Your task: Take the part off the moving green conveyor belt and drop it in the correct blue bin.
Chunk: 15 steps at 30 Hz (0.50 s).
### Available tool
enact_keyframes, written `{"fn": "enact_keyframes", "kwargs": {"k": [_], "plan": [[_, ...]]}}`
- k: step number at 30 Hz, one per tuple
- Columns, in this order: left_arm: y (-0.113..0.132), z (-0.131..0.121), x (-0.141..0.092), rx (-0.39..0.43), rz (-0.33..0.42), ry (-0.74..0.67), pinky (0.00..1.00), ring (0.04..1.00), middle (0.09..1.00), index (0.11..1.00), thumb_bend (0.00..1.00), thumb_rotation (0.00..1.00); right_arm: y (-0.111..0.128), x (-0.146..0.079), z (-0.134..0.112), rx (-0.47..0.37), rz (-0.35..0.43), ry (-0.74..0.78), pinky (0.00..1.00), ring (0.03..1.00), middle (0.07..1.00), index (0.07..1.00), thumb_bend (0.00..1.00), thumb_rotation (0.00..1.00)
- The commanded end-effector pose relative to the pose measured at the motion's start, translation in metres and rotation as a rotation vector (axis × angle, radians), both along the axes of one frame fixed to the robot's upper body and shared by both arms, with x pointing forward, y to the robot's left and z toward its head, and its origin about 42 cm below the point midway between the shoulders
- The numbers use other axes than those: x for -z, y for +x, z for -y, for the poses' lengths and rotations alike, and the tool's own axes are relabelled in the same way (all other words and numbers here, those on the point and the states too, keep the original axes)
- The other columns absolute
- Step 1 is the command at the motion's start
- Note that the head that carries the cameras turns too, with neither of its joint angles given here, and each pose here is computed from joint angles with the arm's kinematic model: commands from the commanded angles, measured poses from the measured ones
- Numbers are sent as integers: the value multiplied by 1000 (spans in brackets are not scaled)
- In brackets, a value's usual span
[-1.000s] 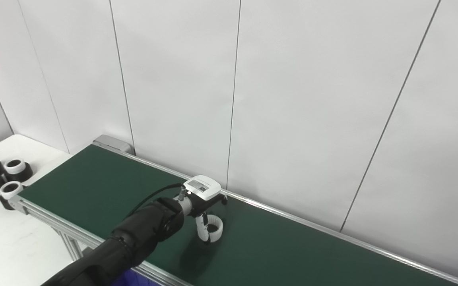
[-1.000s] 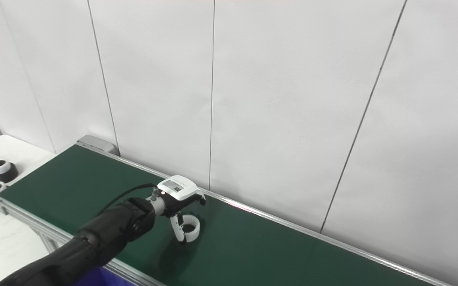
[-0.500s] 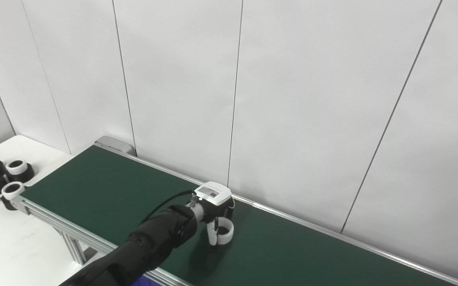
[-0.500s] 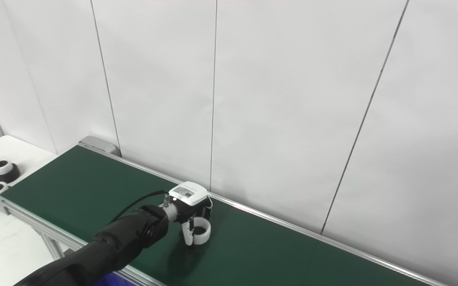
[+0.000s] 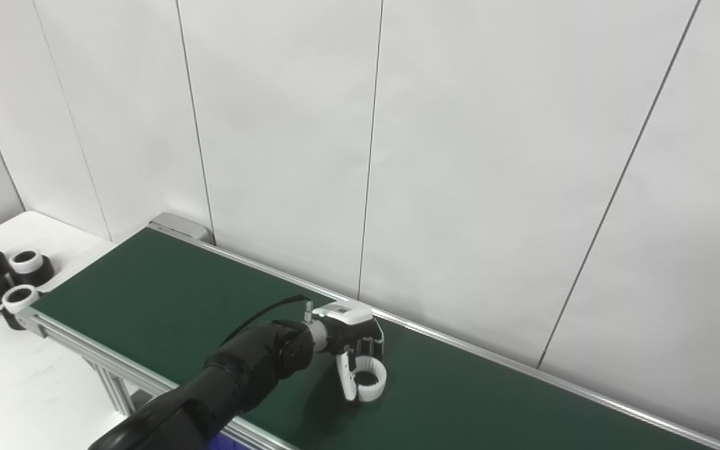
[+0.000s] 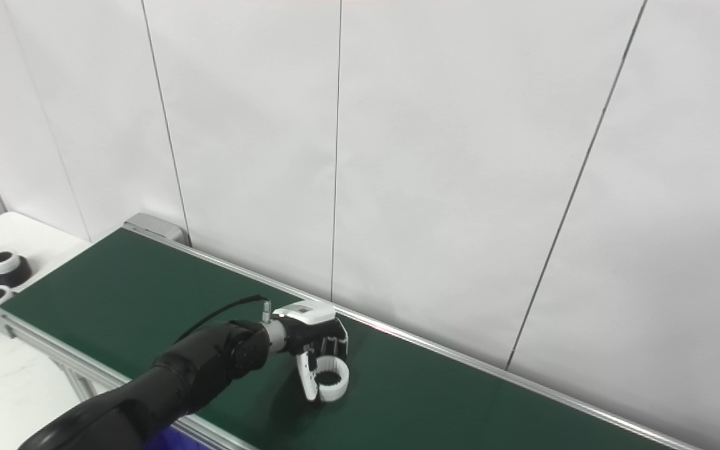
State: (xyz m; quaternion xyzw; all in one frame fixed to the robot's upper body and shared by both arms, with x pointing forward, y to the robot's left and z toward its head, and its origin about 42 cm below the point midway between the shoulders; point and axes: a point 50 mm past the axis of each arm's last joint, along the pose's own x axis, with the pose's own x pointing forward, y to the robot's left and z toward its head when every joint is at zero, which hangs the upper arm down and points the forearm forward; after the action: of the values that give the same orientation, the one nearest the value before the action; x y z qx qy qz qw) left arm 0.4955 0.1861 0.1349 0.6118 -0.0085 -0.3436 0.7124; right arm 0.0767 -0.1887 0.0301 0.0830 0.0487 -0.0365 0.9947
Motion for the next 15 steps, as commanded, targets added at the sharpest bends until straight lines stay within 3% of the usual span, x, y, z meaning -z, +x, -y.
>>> {"fn": "enact_keyframes", "kwargs": {"k": [1,5,8,11,15], "plan": [[3,9,-44,84,110,10,272,332,458,507,518,0,3,-13,-2,10,56,-4,984,968,1000,1000,842,1000],[-16,13,-90,169,228,-4,187,252,471,491,522,0,5,-23,-1,9,71,-13,957,960,1000,1000,870,1000],[-40,14,-117,227,305,-5,192,260,473,490,523,0,8,-30,0,5,79,-21,946,960,1000,1000,904,1000],[-66,13,-133,262,355,-10,170,235,472,489,525,0,10,-35,1,-1,87,-24,924,957,1000,1000,957,1000],[-110,2,-140,284,382,-27,226,299,477,488,523,0,12,-42,2,-11,96,-29,918,954,1000,1000,981,1000]]}}
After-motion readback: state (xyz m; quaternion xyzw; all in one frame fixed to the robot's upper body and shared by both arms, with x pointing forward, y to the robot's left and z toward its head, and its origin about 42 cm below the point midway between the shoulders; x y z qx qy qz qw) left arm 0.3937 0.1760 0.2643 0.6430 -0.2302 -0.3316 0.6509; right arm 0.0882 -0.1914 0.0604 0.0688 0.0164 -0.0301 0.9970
